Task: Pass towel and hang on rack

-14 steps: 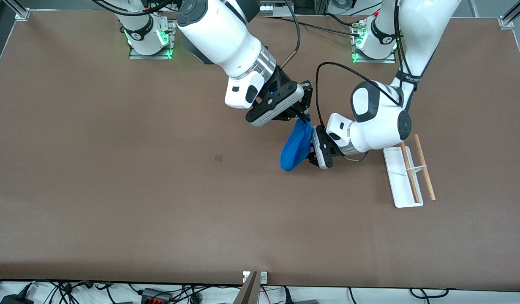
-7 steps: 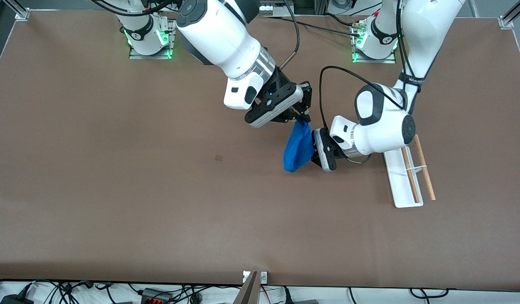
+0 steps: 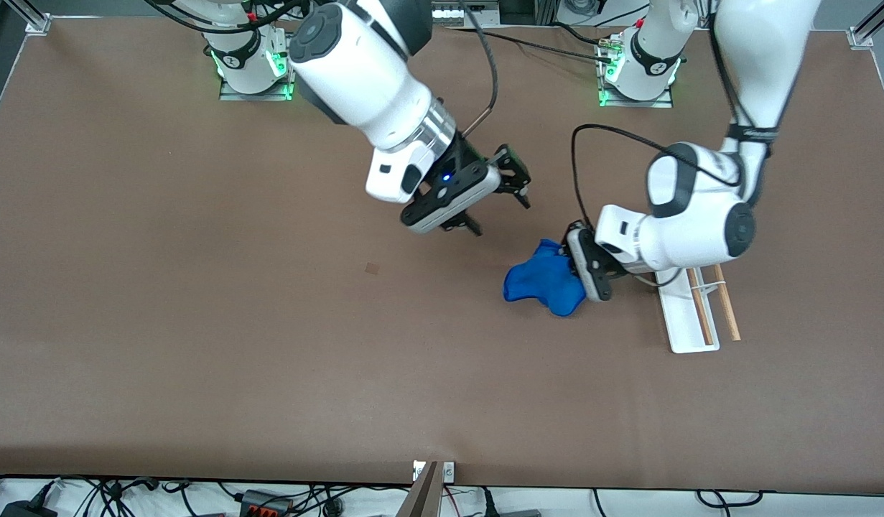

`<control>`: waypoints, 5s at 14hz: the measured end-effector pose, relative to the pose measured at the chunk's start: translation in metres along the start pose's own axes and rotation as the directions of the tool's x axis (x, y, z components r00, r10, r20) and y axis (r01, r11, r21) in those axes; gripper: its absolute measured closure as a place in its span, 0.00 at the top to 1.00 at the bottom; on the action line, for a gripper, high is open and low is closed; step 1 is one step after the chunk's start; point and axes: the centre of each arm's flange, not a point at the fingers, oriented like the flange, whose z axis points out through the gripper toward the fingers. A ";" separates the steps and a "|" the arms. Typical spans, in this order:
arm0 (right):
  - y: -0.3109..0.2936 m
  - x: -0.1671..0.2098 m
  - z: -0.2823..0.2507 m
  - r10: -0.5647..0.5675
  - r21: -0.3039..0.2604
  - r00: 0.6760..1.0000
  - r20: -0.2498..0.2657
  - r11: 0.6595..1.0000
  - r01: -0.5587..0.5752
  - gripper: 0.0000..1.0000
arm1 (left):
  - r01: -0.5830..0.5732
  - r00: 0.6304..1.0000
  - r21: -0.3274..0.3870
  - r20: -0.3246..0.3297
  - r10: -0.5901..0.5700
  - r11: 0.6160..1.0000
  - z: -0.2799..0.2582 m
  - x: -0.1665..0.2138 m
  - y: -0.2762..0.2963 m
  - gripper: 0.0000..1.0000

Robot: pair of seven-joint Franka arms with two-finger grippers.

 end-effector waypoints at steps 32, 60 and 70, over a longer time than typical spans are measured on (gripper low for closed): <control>0.460 -0.007 -0.330 0.389 -0.572 0.901 0.191 0.790 -0.219 1.00 | 0.229 0.939 0.158 0.224 -0.260 0.961 -0.121 -0.290 -0.192 0.03; 0.421 -0.116 -0.344 0.330 -0.570 0.926 0.182 0.803 -0.174 1.00 | 0.207 0.930 0.173 0.270 -0.249 0.963 -0.271 -0.216 -0.133 1.00; 0.417 -0.114 -0.338 0.317 -0.568 0.930 0.186 0.807 -0.162 1.00 | 0.390 0.836 0.196 0.333 -0.435 0.900 -0.258 -0.123 -0.064 1.00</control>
